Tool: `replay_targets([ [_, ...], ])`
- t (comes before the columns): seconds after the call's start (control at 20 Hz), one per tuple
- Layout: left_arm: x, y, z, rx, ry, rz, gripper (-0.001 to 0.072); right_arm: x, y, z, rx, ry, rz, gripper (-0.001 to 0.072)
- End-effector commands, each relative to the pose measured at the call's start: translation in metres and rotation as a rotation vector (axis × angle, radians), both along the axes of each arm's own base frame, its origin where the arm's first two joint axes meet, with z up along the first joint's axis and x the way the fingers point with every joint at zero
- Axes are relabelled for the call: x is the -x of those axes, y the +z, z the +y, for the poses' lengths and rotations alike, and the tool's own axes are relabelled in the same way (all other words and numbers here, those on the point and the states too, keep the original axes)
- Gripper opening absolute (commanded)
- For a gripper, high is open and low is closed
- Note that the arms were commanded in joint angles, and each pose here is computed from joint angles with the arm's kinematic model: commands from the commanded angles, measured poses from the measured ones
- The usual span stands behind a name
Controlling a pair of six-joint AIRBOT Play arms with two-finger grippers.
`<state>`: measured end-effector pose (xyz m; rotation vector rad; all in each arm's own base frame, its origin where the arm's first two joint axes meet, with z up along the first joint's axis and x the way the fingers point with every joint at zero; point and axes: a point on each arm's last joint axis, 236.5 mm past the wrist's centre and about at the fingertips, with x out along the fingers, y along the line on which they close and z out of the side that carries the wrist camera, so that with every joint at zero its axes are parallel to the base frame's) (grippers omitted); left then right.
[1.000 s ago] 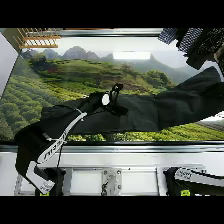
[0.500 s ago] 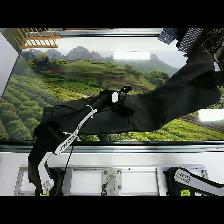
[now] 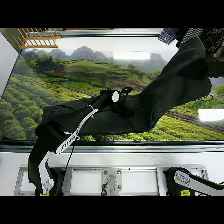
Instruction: Fold the clothes and pants, and hang the long-sleeved shirts on hangers.
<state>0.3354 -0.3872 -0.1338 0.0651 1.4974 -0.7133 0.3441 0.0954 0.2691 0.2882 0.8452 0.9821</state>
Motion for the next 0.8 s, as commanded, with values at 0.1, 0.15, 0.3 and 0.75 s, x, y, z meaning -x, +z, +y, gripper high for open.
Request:
replay_targets([
  [0.1,-0.004,0.011,0.001,0.009,0.000,-0.018,0.0011,0.001,0.019,0.033,-0.041,0.051,-0.024,0.0016],
  [0.15,-0.008,0.017,0.002,0.017,0.007,-0.027,0.0011,0.002,0.020,0.038,-0.044,0.058,-0.016,0.0016],
  [0.3,-0.023,0.040,0.010,0.044,0.037,-0.063,0.0011,0.000,0.025,0.051,-0.051,0.075,-0.027,0.0016],
  [0.75,-0.102,0.150,0.105,0.124,0.201,-0.258,0.0011,-0.004,0.043,0.114,-0.091,0.167,-0.047,0.0015],
])
